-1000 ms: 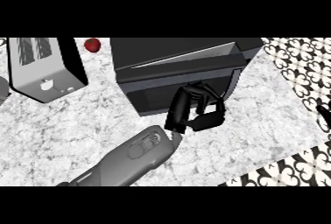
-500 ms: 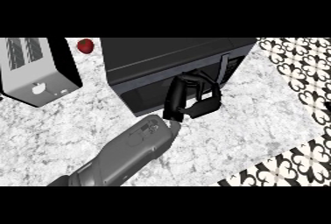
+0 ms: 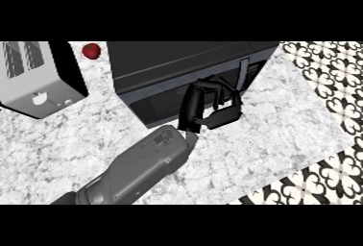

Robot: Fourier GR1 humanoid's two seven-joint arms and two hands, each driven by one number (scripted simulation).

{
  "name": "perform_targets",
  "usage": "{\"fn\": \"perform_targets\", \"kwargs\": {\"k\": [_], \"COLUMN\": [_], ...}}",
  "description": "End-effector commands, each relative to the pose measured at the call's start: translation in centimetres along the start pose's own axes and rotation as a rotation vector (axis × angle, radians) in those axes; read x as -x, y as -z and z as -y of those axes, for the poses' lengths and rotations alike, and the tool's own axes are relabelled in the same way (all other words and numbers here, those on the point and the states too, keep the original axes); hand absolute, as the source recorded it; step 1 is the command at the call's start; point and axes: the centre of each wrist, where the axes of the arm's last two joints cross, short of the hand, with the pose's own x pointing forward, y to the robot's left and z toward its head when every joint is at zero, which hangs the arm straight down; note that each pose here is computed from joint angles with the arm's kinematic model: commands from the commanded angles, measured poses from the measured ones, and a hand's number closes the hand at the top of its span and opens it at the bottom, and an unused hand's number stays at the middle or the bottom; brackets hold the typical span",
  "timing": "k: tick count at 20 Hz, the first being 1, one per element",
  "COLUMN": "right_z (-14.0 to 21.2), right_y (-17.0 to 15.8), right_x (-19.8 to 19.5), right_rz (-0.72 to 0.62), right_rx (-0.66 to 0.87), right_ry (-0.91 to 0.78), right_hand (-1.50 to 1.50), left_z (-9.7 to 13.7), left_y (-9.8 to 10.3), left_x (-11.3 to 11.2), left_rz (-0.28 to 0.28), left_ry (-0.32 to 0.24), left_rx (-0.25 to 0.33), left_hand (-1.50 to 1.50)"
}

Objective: Pick up the milk, place it into the microwave and close the microwave

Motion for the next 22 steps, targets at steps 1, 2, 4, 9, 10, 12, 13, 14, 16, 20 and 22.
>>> {"fn": "perform_targets", "kwargs": {"k": [1,2,4,9,10,12,13,14,16,20,22], "right_z": [0.6,0.4,0.6,0.9,1.0,1.1,1.3,1.2,1.3,1.7,1.8], "right_y": [0.3,0.3,0.4,0.9,0.8,0.6,1.1,0.8,1.3,1.3,1.3], "right_x": [-0.8,-0.7,-0.9,-1.5,-1.7,-1.8,-2.1,-2.0,-2.3,-2.8,-3.0], "right_rz": [0.001,0.008,0.007,0.012,0.010,-0.003,0.003,-0.003,0.007,0.004,0.018], "right_rx": [-0.009,-0.011,-0.002,-0.015,-0.006,-0.012,-0.012,-0.015,-0.020,-0.014,-0.008], "right_ry": [-0.006,0.001,0.001,-0.002,-0.005,0.000,-0.011,-0.004,-0.008,-0.009,-0.005], "right_hand": [-1.50,-1.50,-1.50,-1.50,-1.50,-1.50,-1.50,-1.50,-1.50,-1.50,-1.50], "left_z": [-0.8,-0.8,-0.7,-0.7,-0.9,-0.8,-0.8,-1.0,-0.8,-0.8,-1.0], "left_y": [1.5,1.7,1.7,2.1,1.9,2.0,1.9,2.0,2.0,2.1,1.9], "left_x": [0.1,0.0,-0.1,-0.3,0.2,-0.1,0.1,0.1,0.1,0.1,0.4], "left_rz": [0.002,0.010,0.019,0.035,0.038,0.043,0.052,0.040,0.061,0.045,0.054], "left_ry": [0.006,0.005,-0.004,-0.009,0.003,-0.015,-0.005,-0.009,-0.011,-0.030,-0.020], "left_rx": [-0.034,-0.042,-0.042,-0.043,-0.050,-0.064,-0.049,-0.065,-0.056,-0.061,-0.073], "left_hand": [1.50,1.50,1.50,1.50,1.50,1.50,1.50,1.50,1.50,1.50,1.50]}}
